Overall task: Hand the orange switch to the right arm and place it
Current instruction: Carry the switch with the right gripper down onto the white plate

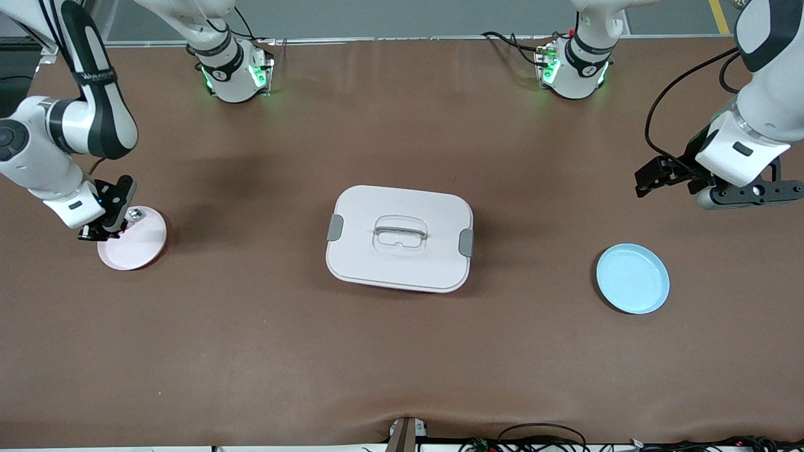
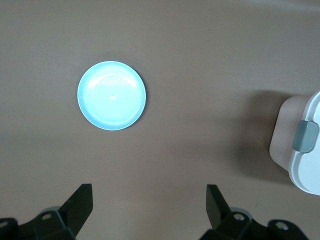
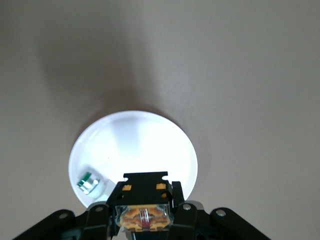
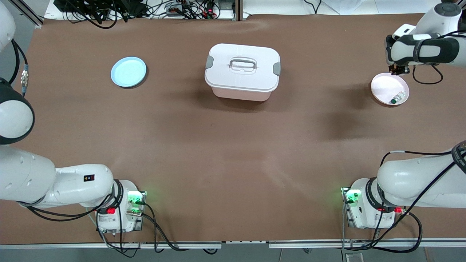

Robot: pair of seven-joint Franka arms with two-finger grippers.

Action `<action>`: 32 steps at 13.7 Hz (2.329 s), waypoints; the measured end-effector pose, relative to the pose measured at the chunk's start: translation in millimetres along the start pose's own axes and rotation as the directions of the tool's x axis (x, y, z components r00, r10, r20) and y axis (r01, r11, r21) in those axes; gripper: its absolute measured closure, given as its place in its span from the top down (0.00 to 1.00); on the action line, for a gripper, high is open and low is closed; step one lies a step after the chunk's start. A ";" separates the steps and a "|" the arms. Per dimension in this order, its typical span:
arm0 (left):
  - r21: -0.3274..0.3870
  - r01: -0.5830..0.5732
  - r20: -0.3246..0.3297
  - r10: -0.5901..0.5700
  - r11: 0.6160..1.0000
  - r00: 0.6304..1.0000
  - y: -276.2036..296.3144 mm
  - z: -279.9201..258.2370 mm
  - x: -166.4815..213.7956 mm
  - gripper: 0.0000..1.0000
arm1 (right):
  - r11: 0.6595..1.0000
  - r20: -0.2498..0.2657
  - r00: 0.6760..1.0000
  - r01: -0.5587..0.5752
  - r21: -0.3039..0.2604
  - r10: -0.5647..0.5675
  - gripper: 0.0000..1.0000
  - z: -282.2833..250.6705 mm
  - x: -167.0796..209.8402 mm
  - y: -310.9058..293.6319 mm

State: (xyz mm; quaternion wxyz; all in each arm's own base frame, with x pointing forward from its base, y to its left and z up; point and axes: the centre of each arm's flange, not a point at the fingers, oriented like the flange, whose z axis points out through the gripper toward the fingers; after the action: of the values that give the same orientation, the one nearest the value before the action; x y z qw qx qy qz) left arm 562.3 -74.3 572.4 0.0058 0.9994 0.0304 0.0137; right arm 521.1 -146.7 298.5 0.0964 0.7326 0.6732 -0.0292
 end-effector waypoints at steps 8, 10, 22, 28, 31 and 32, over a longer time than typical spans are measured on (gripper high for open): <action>0.006 -0.028 0.027 0.028 1.000 0.999 15.8 1.5 -6.5 1.00 | 0.996 0.026 0.995 0.092 -0.005 -0.092 0.41 66.8 1.0 -3.4; 0.006 -0.019 0.027 0.019 1.000 0.999 10.6 1.5 -5.4 1.00 | 0.994 0.034 0.994 0.108 0.000 -0.108 0.41 72.7 0.5 -0.6; 0.027 0.002 0.018 -0.002 1.000 1.000 -6.9 -1.5 -3.0 1.00 | 0.997 0.020 0.998 0.057 0.054 -0.058 0.41 126.3 -15.3 -3.5; 0.025 0.006 -0.006 -0.006 1.000 1.000 -9.6 -15.7 -10.1 1.00 | 0.999 0.021 1.000 -0.009 0.046 0.008 0.76 124.5 -11.8 0.0; 0.026 0.009 -0.005 -0.009 1.000 1.000 -11.3 -15.5 -10.5 1.00 | 0.999 0.026 1.000 -0.010 0.043 0.009 1.00 120.0 -13.2 6.7; 0.026 0.012 -0.003 -0.011 1.000 1.000 -12.7 -14.5 -9.9 1.00 | 0.999 0.030 0.999 -0.011 0.050 0.009 1.00 118.0 -14.3 9.6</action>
State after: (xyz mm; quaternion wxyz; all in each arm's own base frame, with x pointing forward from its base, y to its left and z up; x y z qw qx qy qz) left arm 551.3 -62.1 586.5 -0.0072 0.9992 0.0363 0.0145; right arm 539.6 -182.7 186.3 0.0883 0.7376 0.6671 -0.0566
